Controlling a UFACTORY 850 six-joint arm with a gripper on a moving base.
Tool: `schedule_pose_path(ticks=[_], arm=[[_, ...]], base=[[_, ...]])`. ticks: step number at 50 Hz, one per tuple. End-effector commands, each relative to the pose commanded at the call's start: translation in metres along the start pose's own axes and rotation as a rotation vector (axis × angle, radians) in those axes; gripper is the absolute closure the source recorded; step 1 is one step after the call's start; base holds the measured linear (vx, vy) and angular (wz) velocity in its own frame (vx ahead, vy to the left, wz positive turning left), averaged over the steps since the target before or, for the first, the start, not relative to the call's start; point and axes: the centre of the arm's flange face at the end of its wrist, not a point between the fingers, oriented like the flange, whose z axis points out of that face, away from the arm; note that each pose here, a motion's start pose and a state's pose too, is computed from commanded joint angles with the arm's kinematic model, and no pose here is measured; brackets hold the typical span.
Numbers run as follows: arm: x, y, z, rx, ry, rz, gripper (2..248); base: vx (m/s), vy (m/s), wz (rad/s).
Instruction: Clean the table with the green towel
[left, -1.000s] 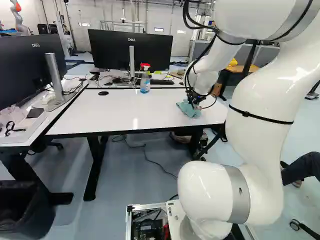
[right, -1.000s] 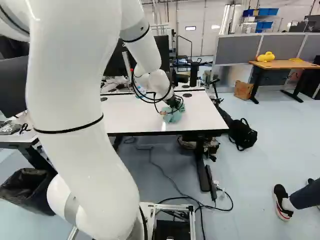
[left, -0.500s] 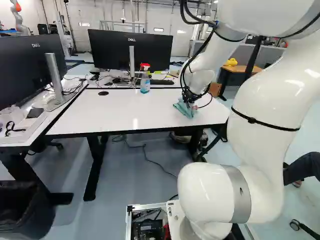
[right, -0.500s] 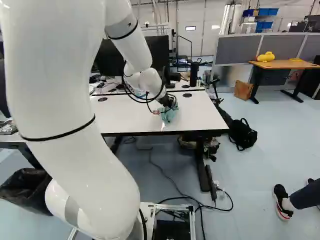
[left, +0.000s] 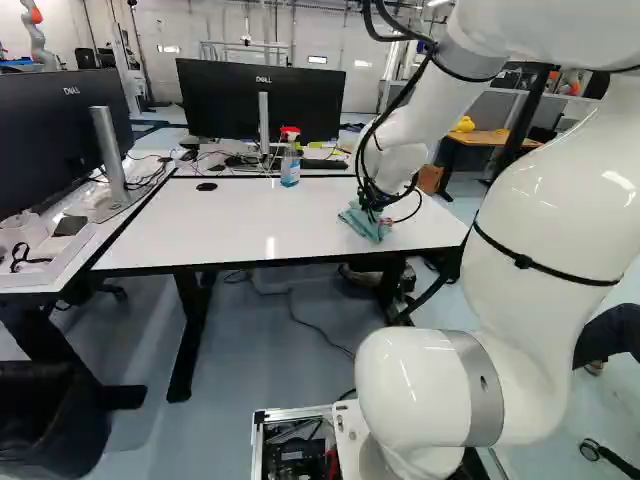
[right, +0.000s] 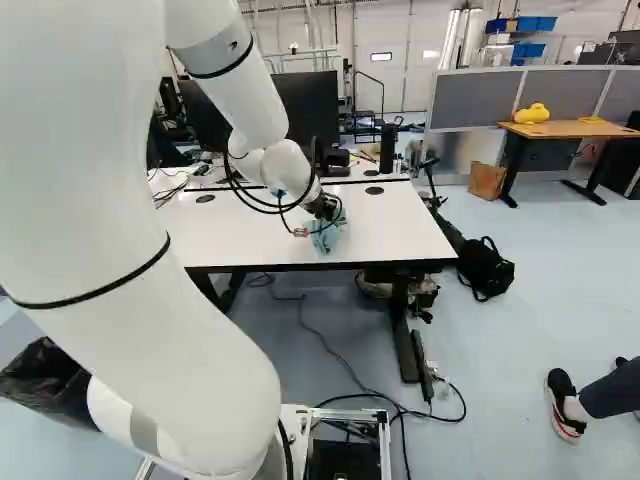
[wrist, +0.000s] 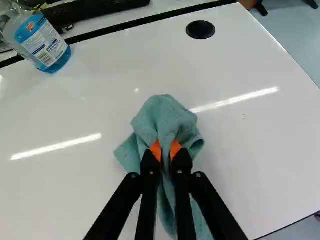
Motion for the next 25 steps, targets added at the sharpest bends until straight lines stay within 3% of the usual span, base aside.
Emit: schedule_pose_path(ticks=[25], arm=[[0.0,0.0004,0.0,-0.005,0.0,0.049,210]], base=[[0.0,0.0,0.0]])
